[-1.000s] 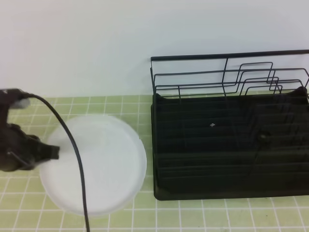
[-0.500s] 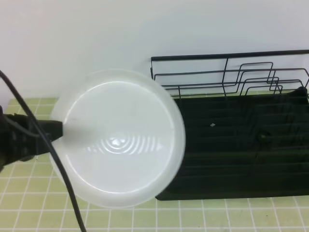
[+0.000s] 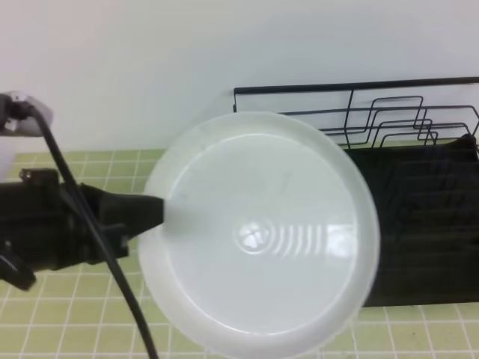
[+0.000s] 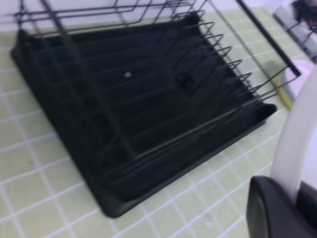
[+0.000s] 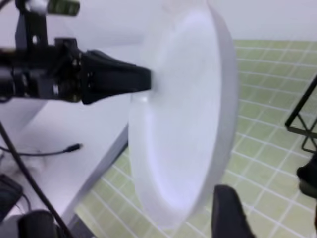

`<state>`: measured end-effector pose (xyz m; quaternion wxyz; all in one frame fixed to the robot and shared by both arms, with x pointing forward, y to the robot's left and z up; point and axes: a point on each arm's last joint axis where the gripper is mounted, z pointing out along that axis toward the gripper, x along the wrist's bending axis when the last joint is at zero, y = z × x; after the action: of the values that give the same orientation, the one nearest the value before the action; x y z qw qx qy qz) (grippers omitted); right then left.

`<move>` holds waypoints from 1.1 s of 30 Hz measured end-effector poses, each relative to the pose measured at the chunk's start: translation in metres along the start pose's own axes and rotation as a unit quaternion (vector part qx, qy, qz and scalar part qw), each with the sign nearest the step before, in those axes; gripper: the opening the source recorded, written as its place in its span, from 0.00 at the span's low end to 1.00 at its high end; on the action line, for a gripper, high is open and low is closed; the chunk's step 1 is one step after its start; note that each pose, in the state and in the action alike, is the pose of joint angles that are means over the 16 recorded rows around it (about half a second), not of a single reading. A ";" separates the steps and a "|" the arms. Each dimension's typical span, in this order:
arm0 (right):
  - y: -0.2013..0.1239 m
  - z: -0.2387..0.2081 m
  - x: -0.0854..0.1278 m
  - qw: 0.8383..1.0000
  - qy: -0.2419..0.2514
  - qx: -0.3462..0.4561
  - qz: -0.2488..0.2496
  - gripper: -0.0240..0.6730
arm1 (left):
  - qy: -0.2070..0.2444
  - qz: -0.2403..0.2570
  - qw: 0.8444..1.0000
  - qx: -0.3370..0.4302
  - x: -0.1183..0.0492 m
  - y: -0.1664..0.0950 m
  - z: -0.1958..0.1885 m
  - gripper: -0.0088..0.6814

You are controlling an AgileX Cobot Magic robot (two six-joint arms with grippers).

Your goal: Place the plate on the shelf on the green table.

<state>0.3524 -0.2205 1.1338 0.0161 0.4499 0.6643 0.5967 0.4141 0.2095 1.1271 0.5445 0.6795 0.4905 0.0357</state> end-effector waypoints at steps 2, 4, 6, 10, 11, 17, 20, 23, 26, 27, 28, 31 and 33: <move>0.002 0.004 -0.001 1.000 0.011 -0.002 0.010 0.57 | -0.008 0.003 1.000 0.002 -0.005 -0.001 0.003 0.01; 0.004 0.007 -0.002 1.000 0.021 -0.004 0.018 0.57 | -0.014 0.004 1.000 0.003 -0.009 -0.002 0.006 0.01; 0.006 0.009 -0.003 0.999 0.029 -0.006 0.025 0.57 | -0.020 0.004 1.000 0.004 -0.012 -0.003 0.009 0.01; 0.008 0.013 -0.005 0.999 0.039 -0.008 0.034 0.57 | -0.026 0.003 1.000 0.007 -0.016 -0.004 0.014 0.01; 0.008 0.013 -0.005 0.998 0.041 -0.010 0.035 0.57 | -0.028 0.003 1.000 0.007 -0.017 -0.005 0.015 0.01; 0.011 0.015 -0.006 0.998 0.041 -0.019 0.036 0.57 | -0.029 -0.001 1.000 0.011 -0.017 -0.005 0.020 0.01; 0.011 0.015 -0.008 0.998 0.036 -0.023 0.037 0.57 | -0.028 -0.003 1.000 0.010 -0.017 -0.005 0.021 0.01; 0.012 0.017 -0.010 0.998 0.032 -0.023 0.041 0.57 | -0.027 -0.004 1.000 0.009 -0.016 -0.005 0.021 0.01; 0.013 0.020 -0.013 0.998 0.031 -0.021 0.046 0.57 | -0.025 -0.003 1.000 0.009 -0.016 -0.005 0.021 0.01; 0.013 0.022 -0.014 0.998 0.031 -0.021 0.047 0.57 | -0.025 -0.002 1.000 0.009 -0.016 -0.005 0.021 0.01; 0.014 0.023 -0.016 0.998 0.032 -0.020 0.049 0.57 | -0.024 -0.002 1.000 0.009 -0.016 -0.005 0.021 0.01; 0.014 0.027 -0.019 0.998 0.035 -0.014 0.054 0.57 | -0.023 0.000 1.000 0.009 -0.016 -0.005 0.021 0.01; 0.014 0.031 -0.022 0.997 0.039 -0.009 0.059 0.57 | -0.022 0.001 1.000 0.010 -0.015 -0.005 0.021 0.01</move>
<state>0.3908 -0.2116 1.1255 -0.0410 0.4644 0.6315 0.6196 0.4156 0.1831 1.1221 0.5488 0.6860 0.4775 0.0165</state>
